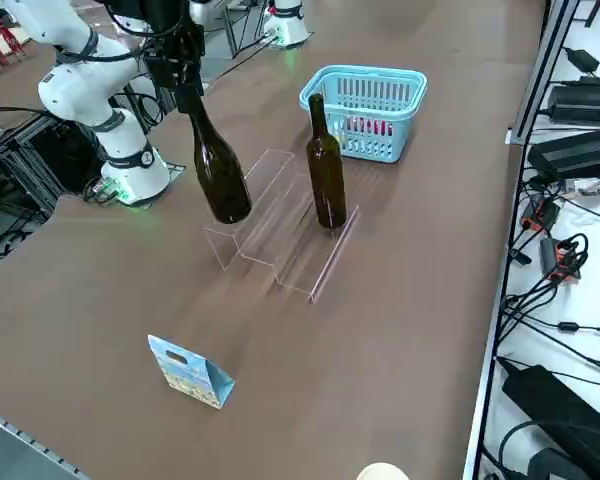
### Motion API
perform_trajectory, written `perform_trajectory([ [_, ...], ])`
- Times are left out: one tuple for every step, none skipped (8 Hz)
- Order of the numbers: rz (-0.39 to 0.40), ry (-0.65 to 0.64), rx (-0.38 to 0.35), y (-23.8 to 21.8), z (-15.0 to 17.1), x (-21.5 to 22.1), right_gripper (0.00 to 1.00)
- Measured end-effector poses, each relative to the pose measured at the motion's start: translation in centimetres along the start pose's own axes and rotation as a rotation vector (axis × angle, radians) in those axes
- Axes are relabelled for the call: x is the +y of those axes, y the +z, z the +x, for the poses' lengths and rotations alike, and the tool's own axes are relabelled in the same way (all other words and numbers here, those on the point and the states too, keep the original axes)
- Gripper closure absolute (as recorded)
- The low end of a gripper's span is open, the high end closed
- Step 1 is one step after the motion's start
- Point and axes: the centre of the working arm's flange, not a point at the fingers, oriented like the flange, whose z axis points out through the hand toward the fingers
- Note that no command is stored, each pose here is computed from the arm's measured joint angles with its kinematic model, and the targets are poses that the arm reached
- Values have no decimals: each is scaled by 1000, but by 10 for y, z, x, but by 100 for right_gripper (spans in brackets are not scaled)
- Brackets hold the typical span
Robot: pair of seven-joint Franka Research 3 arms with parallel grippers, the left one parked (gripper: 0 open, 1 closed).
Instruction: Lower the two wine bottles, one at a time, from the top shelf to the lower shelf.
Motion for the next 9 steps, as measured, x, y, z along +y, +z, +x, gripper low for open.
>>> perform_trajectory([
  [-13,-32,15,-8,9,2,60],
  [-30,-82,28,-17,22,6,60],
  [-48,-142,35,-23,40,10,60],
  [-63,-209,36,-23,59,13,60],
  [-80,-274,35,-20,82,14,60],
  [-99,-323,44,-18,103,10,60],
  [-119,-361,59,-15,121,4,60],
  [-135,-399,74,-11,136,-5,60],
  [-142,-437,83,-5,146,-10,60],
])
